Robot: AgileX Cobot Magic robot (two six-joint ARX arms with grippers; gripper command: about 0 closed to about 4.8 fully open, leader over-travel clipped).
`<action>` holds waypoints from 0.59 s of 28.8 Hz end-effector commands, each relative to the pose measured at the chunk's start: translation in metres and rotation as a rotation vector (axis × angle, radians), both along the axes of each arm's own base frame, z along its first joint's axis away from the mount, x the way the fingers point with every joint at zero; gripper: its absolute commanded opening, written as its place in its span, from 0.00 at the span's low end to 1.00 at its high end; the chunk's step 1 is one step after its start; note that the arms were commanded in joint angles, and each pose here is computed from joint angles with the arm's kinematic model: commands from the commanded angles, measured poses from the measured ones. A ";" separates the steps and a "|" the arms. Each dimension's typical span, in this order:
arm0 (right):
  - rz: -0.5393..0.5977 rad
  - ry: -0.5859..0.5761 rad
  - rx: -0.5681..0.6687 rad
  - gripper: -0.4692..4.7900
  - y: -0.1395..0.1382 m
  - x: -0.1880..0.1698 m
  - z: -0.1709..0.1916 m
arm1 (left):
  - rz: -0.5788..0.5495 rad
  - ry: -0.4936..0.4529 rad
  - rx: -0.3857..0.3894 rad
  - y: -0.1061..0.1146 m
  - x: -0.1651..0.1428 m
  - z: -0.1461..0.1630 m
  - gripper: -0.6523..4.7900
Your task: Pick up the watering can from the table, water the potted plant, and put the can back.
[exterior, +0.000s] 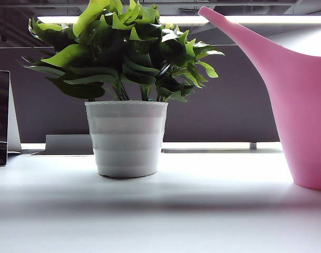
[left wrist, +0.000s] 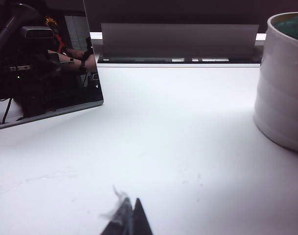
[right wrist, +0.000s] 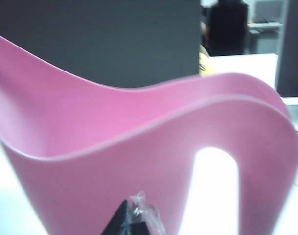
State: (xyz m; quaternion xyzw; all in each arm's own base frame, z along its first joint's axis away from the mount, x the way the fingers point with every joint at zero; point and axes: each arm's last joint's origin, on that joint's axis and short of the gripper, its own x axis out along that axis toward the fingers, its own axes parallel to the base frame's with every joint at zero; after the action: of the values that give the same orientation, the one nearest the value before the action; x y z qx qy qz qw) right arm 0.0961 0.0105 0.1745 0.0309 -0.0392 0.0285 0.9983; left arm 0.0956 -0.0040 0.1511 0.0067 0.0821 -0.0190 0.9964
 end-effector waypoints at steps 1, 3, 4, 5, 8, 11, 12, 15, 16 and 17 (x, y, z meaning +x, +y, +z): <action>0.031 -0.060 0.002 0.07 0.001 -0.001 0.007 | -0.002 0.014 0.001 0.000 0.000 -0.003 0.11; 0.030 -0.068 0.003 0.07 0.001 -0.001 0.007 | -0.002 0.014 0.001 0.000 0.000 -0.003 0.11; 0.030 -0.074 0.004 0.07 0.001 -0.001 0.008 | -0.002 0.014 0.001 0.000 0.000 -0.003 0.11; 0.030 -0.079 0.004 0.07 0.001 -0.001 0.008 | -0.002 0.014 0.001 0.000 0.000 -0.003 0.11; 0.029 -0.095 -0.002 0.07 0.001 -0.001 0.010 | -0.002 0.014 0.001 0.000 0.000 -0.003 0.11; 0.025 -0.111 -0.023 0.07 0.001 -0.002 0.011 | -0.002 0.014 0.001 0.000 0.000 -0.003 0.11; 0.024 -0.113 -0.030 0.07 0.001 -0.002 0.011 | -0.002 0.014 0.001 0.000 0.000 -0.003 0.11; 0.022 -0.111 -0.045 0.07 0.001 -0.002 0.011 | -0.002 0.014 0.001 0.000 0.000 -0.003 0.11; 0.023 -0.106 -0.045 0.07 0.001 -0.001 0.010 | -0.002 0.014 0.001 0.000 0.000 -0.003 0.11; 0.023 -0.100 -0.045 0.07 0.001 -0.001 0.010 | -0.002 0.014 0.001 0.000 0.000 -0.003 0.11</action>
State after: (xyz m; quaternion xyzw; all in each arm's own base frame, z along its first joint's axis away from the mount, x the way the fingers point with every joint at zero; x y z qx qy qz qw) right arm 0.0951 0.0111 0.1829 0.0100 -0.0837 0.0411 0.9956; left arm 0.0956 -0.0040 0.1511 0.0067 0.0821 -0.0190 0.9964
